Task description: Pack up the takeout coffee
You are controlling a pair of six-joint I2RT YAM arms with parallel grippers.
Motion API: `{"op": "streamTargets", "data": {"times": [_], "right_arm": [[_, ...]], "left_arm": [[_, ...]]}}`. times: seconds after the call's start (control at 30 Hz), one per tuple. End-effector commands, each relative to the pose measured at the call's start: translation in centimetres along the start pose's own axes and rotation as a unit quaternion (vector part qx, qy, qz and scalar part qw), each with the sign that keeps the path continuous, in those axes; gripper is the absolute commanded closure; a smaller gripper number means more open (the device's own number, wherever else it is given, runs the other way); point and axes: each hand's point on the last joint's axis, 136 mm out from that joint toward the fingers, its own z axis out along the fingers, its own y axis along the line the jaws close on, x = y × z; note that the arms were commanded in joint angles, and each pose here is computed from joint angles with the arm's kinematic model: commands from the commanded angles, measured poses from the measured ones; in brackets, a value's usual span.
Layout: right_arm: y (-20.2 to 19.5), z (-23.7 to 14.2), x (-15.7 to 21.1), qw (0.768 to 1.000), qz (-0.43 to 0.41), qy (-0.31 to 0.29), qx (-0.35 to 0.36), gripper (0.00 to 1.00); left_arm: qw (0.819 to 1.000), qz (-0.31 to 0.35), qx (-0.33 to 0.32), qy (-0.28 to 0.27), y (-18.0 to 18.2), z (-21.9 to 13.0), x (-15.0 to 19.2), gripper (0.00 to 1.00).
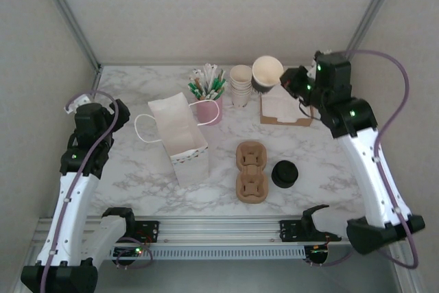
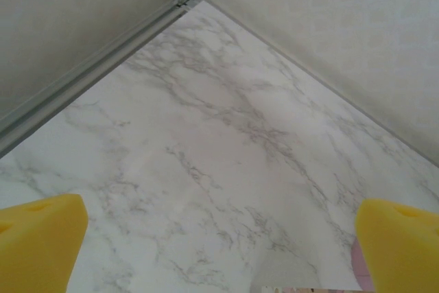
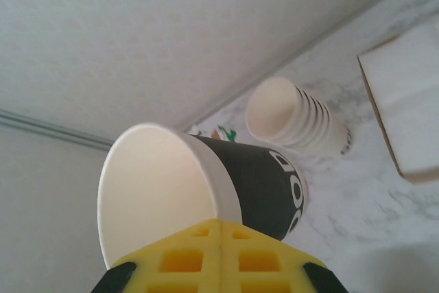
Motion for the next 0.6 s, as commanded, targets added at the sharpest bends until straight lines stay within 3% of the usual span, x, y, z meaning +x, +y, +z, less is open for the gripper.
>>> {"op": "streamTargets", "data": {"times": [0.0, 0.23, 0.37, 0.57], "right_arm": [[-2.6, -1.6, 2.3, 1.0, 0.013, 0.012, 0.022, 1.0], [-5.2, -1.8, 8.1, 0.997, 0.015, 0.08, 0.019, 1.0], [-5.1, -1.0, 11.2, 0.993, 0.003, 0.118, 0.007, 1.0], [-4.2, -0.1, 15.7, 0.985, -0.014, 0.173, -0.006, 1.0]], "left_arm": [[0.997, -0.05, -0.055, 0.008, 2.8, -1.4, 0.8, 0.0], [0.99, -0.12, -0.02, 0.066, 2.5, -2.7, 3.8, 0.0], [0.988, -0.132, -0.032, 0.078, 3.6, -2.4, 5.6, 0.07], [0.985, -0.135, -0.059, 0.089, 5.1, -1.7, 7.6, 0.07]]}}
